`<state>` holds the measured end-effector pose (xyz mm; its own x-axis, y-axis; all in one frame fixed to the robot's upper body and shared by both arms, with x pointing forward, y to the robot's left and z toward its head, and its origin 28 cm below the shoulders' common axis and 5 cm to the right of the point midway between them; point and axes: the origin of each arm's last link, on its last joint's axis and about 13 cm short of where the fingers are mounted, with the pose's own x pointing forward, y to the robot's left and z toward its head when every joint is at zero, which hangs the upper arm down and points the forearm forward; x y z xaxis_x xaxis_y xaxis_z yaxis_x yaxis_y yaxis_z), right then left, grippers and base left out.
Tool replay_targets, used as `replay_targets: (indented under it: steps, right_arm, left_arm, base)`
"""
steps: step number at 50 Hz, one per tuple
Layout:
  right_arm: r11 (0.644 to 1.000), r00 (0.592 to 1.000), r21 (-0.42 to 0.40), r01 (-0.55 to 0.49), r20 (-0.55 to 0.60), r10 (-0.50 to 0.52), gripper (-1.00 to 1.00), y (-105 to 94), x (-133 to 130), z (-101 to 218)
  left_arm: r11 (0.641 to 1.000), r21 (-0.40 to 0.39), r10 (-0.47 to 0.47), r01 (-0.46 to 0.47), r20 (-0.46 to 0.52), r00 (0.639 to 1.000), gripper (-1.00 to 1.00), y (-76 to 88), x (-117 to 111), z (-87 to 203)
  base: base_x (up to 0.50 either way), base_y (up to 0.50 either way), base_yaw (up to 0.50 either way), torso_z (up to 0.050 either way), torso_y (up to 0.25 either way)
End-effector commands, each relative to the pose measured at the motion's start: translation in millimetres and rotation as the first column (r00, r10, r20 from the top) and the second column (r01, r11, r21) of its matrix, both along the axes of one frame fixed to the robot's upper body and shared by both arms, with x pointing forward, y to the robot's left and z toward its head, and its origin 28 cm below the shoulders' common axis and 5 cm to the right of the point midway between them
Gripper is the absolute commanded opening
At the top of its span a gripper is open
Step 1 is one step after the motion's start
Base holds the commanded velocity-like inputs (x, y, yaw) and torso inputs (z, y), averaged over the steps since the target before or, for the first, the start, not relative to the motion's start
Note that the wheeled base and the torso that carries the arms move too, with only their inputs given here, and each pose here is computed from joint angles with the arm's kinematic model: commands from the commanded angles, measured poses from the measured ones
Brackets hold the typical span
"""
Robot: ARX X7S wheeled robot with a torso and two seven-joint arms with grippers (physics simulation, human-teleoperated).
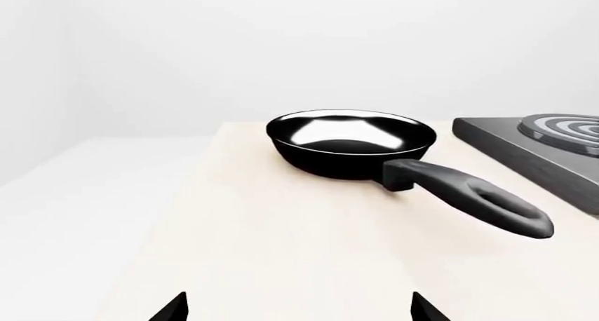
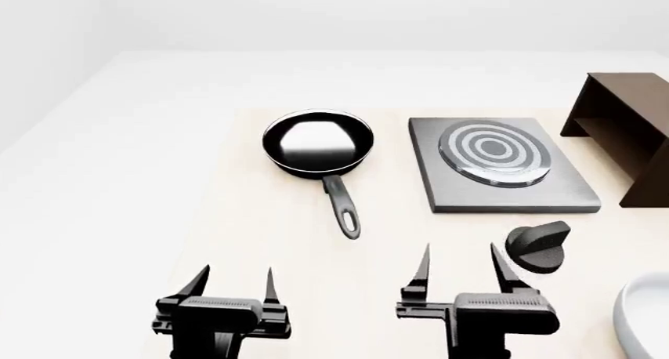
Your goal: Turn on the stove.
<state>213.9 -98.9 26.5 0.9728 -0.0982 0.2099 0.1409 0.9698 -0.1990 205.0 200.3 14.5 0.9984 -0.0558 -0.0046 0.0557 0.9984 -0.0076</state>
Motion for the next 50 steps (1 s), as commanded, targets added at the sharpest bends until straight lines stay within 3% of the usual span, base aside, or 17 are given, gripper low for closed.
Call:
replay_targets:
  steps: [1,35,50]
  right_arm:
    - [0.999,0.999,-0.03,-0.037,0.022,0.037,1.0,10.4,-10.4,0.7]
    - [0.999,0.999,-0.027,-0.041,0.027,0.041,1.0,10.3,-11.8,1.4]
    - [0.998,0.993,-0.023,-0.064,0.103,0.066,1.0,11.7,-35.4,16.9]
  left_arm:
    - [1.0,-0.001,-0.003,0.003,0.001,1.0,1.0,-0.1,-0.7,0.4]
    - [1.0,-0.002,-0.007,0.007,-0.004,1.0,1.0,-0.8,-0.2,-0.7]
    - [1.0,0.004,-0.03,0.03,0.035,0.999,1.0,-2.8,-13.7,7.9]
  base:
    - [0.0,0.0,0.0,0.0,0.0]
    - [0.0,0.0,0.0,0.0,0.0]
    - [0.0,0.0,0.0,0.0,0.0]
